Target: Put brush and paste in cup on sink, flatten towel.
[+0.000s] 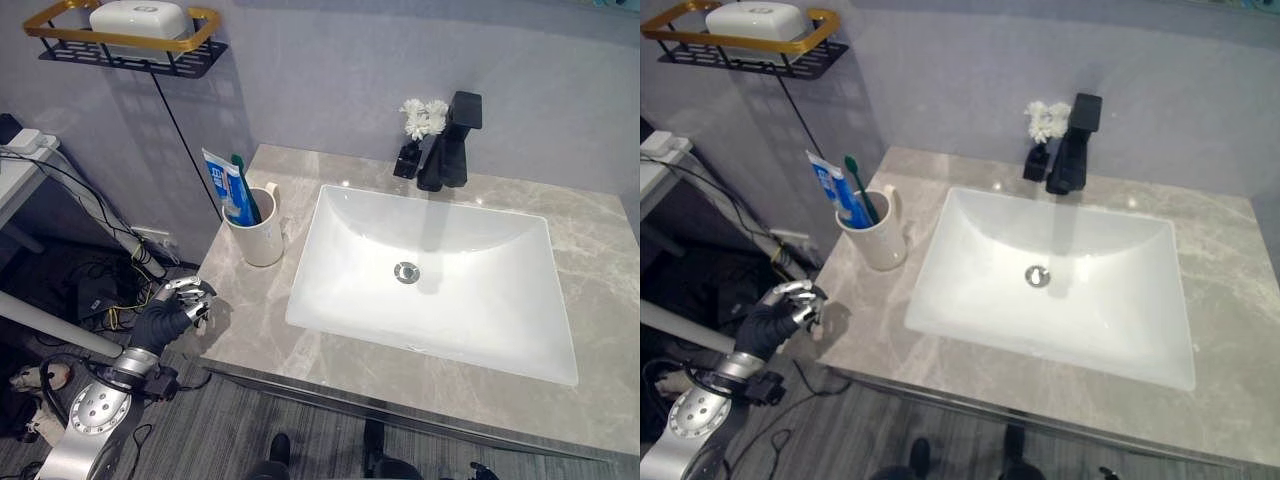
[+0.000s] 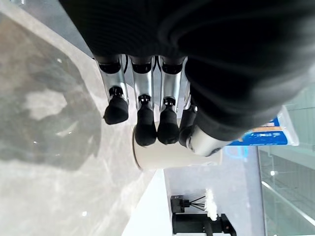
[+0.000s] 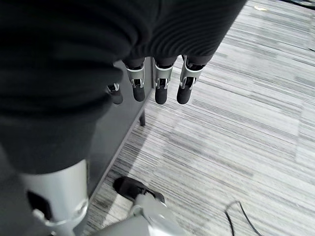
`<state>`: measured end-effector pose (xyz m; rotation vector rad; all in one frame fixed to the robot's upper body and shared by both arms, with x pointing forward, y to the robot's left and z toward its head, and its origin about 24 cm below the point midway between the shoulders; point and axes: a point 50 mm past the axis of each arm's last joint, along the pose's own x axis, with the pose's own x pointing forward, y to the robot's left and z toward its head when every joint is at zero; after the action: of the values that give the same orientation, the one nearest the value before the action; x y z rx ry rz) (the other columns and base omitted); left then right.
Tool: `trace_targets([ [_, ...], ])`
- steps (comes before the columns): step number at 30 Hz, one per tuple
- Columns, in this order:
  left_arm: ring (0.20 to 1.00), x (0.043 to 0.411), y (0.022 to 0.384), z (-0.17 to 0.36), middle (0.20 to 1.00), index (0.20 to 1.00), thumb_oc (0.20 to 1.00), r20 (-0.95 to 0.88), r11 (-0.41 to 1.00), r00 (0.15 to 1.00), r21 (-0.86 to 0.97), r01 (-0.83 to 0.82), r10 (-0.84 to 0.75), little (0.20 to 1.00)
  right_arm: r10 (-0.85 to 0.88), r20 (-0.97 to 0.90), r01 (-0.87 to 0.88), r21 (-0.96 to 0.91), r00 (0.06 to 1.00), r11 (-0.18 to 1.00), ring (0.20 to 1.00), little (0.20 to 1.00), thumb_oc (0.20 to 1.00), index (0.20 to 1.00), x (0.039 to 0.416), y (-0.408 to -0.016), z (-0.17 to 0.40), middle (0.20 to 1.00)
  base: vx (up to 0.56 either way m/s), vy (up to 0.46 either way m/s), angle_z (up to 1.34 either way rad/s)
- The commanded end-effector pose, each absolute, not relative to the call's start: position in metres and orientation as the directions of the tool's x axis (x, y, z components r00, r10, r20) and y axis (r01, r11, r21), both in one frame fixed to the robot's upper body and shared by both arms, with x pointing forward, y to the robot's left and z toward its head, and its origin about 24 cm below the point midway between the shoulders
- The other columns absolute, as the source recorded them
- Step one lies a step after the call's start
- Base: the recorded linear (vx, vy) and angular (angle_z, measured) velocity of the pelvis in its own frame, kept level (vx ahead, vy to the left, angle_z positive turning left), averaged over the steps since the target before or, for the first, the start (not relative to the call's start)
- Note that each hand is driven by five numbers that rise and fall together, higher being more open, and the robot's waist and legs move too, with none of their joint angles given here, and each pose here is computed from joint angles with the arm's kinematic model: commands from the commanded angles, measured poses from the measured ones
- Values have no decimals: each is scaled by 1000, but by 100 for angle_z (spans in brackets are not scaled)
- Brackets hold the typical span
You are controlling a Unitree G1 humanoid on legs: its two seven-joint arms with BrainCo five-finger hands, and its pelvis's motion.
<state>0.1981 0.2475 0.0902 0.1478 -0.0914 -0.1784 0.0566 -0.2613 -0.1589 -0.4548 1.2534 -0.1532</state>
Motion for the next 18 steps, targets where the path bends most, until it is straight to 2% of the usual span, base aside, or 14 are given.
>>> trace_targets([
  [1, 200, 200, 232, 114, 200, 200, 200, 211, 969, 947, 94, 228, -244, 200, -334, -882, -196, -410, 331, 891, 1000, 1000, 1000, 1000, 62, -256, -160, 1000, 0, 0, 0],
  [9, 200, 211, 215, 115, 200, 200, 200, 218, 955, 930, 53, 293, -297, 200, -333, -873, -216, -423, 356, 880, 1000, 1000, 1000, 1000, 73, -258, -157, 1000, -15, -7, -14],
  [18, 200, 218, 221, 114, 200, 200, 200, 222, 973, 947, 49, 228, -233, 200, -355, -851, -206, -454, 386, 867, 1000, 1000, 1000, 1000, 84, -265, -153, 1000, 2, -46, -13],
])
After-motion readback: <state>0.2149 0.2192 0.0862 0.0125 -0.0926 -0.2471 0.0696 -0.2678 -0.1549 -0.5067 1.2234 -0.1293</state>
